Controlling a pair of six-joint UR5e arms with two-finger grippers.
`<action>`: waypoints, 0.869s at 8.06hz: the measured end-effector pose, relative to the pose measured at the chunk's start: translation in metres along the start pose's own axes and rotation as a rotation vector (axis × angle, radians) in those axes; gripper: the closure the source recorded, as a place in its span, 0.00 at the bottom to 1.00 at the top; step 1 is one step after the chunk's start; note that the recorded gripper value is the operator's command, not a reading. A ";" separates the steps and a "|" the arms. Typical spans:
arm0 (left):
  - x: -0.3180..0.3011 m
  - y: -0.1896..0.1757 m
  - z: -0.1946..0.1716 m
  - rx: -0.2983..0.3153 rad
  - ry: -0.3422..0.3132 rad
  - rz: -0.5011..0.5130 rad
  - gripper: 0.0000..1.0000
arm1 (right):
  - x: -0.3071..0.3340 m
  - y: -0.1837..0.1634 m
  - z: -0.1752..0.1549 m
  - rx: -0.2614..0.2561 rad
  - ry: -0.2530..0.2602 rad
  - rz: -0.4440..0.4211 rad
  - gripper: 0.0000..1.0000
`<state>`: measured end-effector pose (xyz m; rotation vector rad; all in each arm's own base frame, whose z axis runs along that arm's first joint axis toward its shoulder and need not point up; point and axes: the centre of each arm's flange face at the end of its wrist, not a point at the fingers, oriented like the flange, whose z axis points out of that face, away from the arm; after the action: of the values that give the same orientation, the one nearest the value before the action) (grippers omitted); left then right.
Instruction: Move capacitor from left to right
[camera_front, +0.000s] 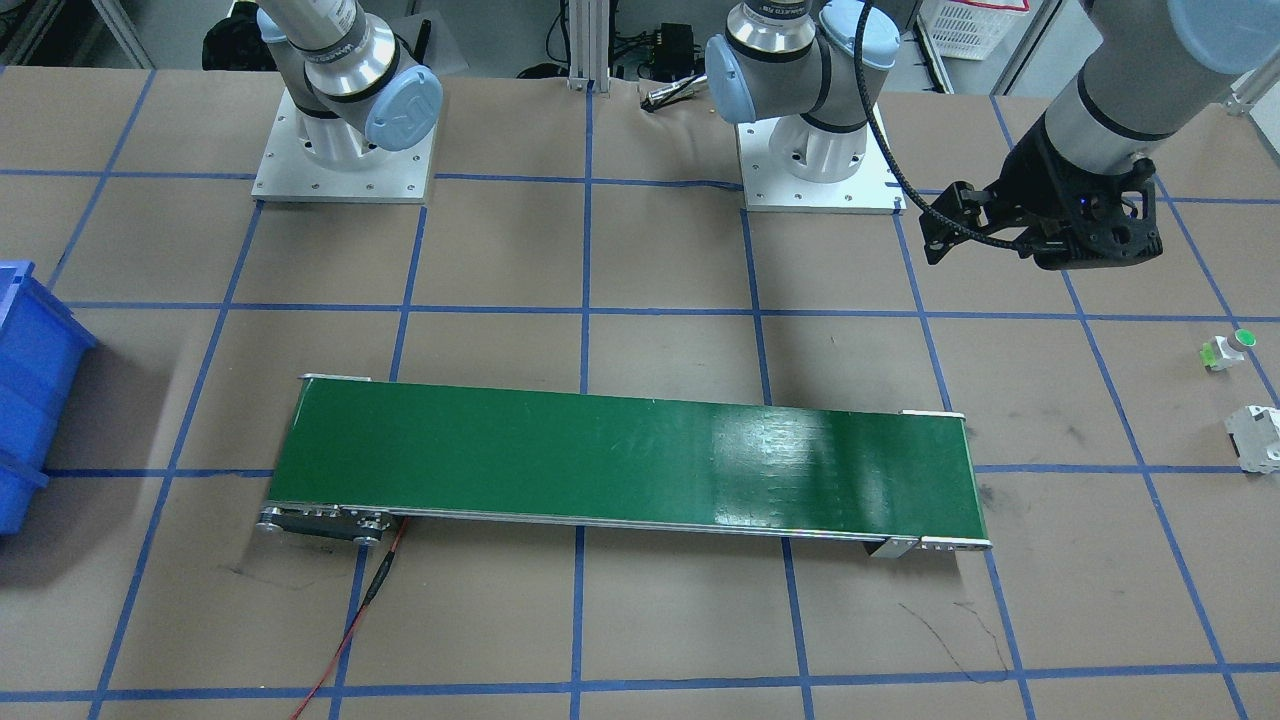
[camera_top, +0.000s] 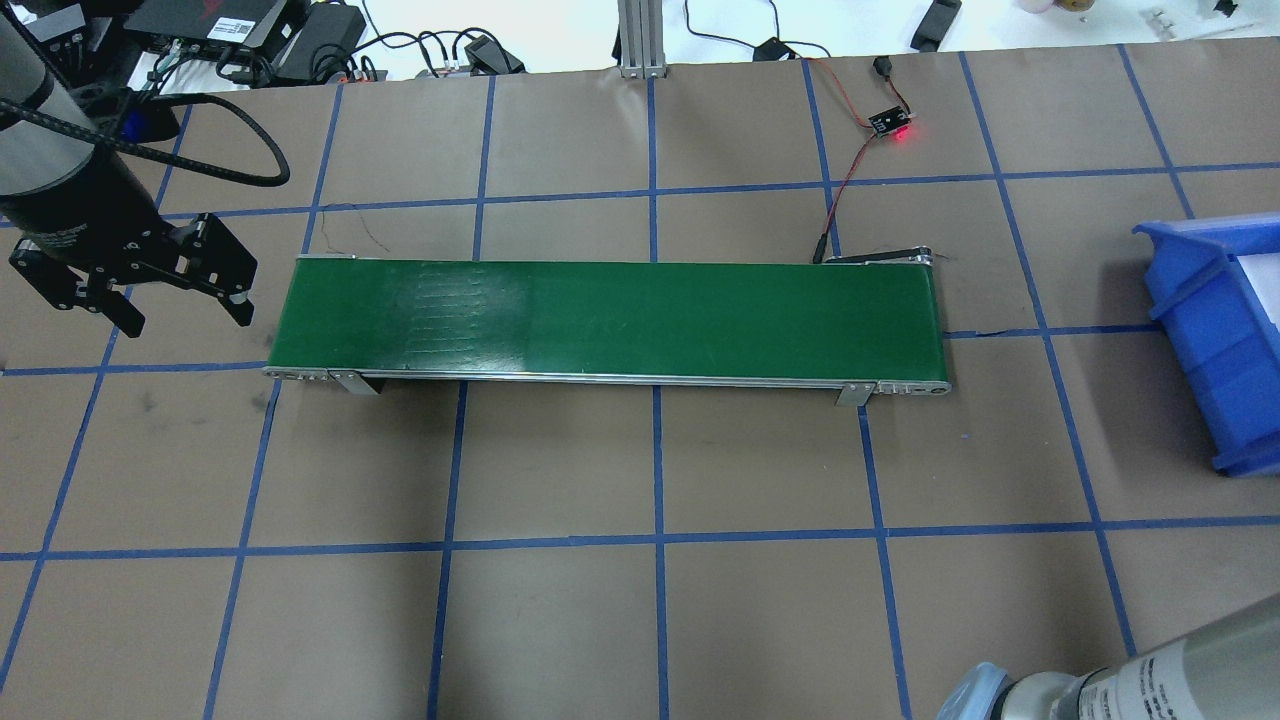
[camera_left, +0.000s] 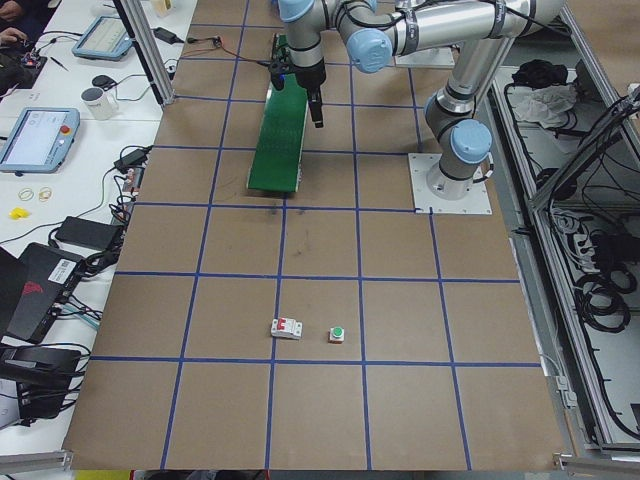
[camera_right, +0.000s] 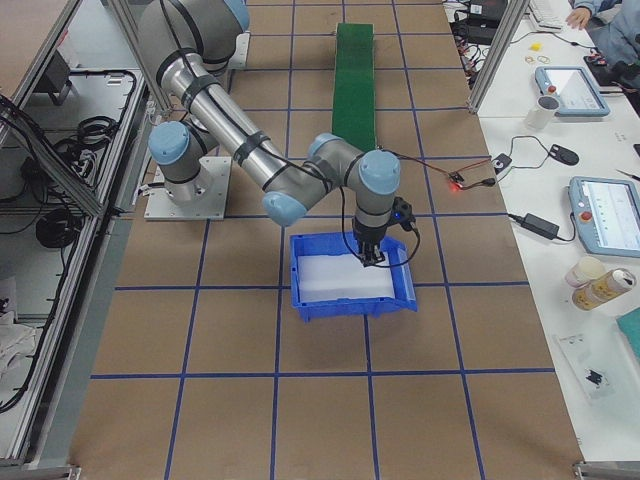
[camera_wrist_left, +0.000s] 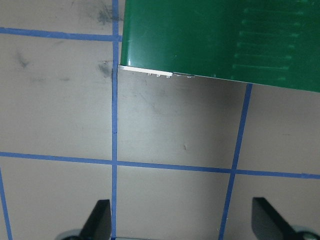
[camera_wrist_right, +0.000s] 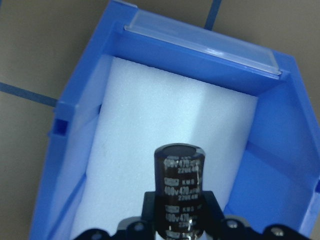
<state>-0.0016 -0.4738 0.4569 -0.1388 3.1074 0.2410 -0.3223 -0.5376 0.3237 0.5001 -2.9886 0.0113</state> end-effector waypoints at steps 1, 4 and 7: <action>0.000 0.002 -0.004 0.009 -0.001 0.001 0.00 | 0.013 0.004 0.034 0.001 -0.029 -0.012 0.98; -0.008 0.008 -0.010 0.018 -0.031 0.000 0.00 | 0.025 0.011 0.080 -0.023 -0.066 -0.029 0.00; -0.011 -0.002 -0.004 0.021 -0.049 -0.031 0.00 | 0.026 0.015 0.062 -0.008 -0.044 -0.026 0.00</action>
<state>0.0090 -0.4757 0.4606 -0.1784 3.0555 0.2073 -0.3581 -0.5336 0.2650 0.5458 -3.0229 -0.0133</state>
